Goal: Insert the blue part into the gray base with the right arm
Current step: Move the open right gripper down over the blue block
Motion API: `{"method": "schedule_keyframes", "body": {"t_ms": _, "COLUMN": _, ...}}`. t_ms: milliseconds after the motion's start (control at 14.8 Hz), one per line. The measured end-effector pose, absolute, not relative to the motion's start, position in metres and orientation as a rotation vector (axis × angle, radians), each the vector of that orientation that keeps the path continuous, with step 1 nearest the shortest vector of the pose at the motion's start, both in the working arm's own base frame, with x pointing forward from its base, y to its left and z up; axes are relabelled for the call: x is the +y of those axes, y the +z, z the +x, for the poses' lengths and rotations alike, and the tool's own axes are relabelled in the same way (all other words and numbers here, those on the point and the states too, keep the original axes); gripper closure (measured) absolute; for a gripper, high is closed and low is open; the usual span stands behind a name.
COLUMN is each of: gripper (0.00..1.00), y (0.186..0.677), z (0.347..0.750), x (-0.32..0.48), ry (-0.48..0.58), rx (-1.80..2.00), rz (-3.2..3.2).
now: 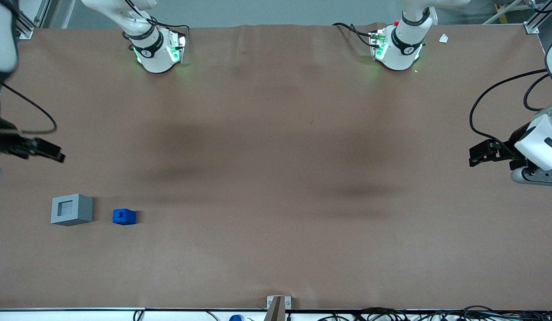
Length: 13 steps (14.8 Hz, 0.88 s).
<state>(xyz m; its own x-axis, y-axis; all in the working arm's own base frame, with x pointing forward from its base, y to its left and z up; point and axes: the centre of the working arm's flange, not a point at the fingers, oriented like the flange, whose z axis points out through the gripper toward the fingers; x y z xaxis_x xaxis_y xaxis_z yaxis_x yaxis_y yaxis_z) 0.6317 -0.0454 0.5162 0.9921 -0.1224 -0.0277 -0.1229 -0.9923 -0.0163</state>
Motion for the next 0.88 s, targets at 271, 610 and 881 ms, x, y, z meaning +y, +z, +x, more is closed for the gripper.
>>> {"method": "schedule_keyframes", "body": {"t_ms": 271, "gripper": 0.00, "y": 0.395, "z": 0.666, "x": -0.055, "ry": 0.102, "rx": 0.219, "rz": -3.130}}
{"method": "schedule_keyframes", "body": {"t_ms": 610, "gripper": 0.00, "y": 0.282, "z": 0.678, "x": -0.056, "ry": 0.069, "rx": 0.255, "rz": -3.111}}
{"method": "schedule_keyframes", "body": {"t_ms": 881, "gripper": 0.00, "y": 0.243, "z": 0.684, "x": -0.025, "ry": 0.045, "rx": 0.188, "rz": -3.121}}
